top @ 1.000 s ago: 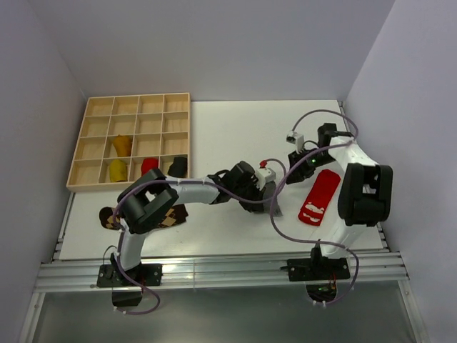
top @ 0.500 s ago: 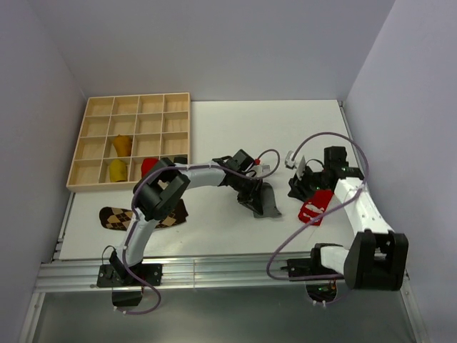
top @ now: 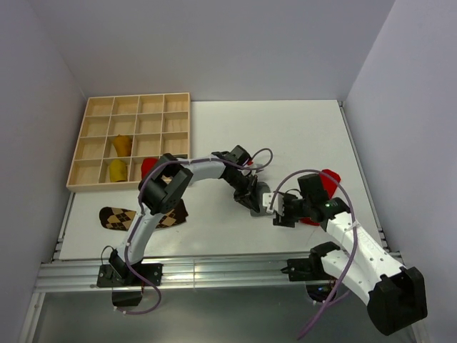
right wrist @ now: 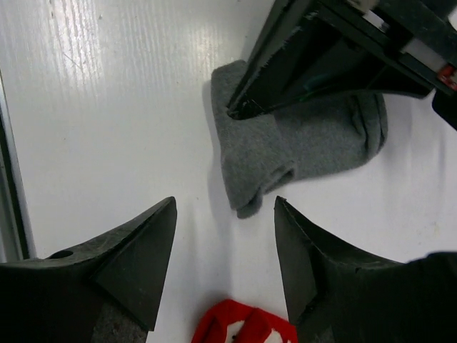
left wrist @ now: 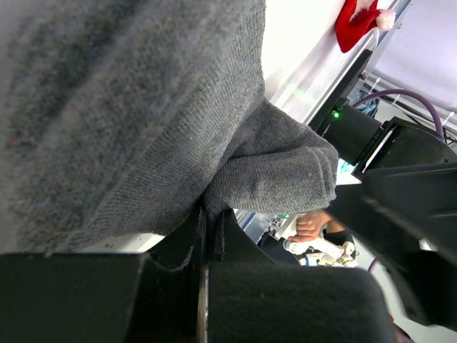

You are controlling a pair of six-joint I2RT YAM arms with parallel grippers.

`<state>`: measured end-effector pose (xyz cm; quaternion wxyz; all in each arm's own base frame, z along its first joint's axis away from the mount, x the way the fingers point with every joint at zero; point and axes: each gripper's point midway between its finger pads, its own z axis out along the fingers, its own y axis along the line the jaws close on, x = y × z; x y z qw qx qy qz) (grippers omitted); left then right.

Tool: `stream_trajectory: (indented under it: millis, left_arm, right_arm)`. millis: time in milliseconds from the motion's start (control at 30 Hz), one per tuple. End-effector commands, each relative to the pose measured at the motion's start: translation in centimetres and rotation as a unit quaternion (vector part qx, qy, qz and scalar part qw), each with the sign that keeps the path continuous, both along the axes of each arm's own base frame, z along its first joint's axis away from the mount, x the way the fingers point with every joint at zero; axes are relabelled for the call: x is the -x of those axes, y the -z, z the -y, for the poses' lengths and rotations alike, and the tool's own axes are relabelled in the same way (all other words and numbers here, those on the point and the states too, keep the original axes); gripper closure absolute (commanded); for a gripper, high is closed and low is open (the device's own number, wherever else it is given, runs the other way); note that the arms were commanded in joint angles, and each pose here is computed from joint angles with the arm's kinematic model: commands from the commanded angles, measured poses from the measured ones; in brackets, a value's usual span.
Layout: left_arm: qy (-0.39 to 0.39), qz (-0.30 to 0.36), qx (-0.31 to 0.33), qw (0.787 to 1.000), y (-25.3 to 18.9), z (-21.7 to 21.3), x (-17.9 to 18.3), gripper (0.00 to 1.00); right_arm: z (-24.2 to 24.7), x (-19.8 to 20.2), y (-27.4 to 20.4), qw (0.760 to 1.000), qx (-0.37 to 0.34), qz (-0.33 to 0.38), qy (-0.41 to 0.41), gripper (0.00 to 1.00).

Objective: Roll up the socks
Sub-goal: Roll the sock at the center of the board.

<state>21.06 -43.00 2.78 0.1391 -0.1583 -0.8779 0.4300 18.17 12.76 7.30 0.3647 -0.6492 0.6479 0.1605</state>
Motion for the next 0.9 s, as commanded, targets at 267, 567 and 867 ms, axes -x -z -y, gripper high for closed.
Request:
stream_trajectory:
  millis: [267,567,867]
  left_arm:
    - [-0.004,-0.001,-0.044,0.999,2.8,-0.9,-0.4,1.00]
    - [0.009,-0.004,-0.040,0.999,3.0,-1.1,-0.3,0.99]
    - [-0.014,0.013,-0.015,1.000,1.4,-1.2,-1.5,0.84]
  right_arm:
    - [-2.0,-2.6,1.7,0.990,0.044,0.130,-0.027,0.34]
    - [-2.6,-5.0,2.6,0.987,0.070,0.146,-0.010,0.36]
    - [-2.5,-4.1,4.7,0.993,0.110,0.037,-0.016,0.74]
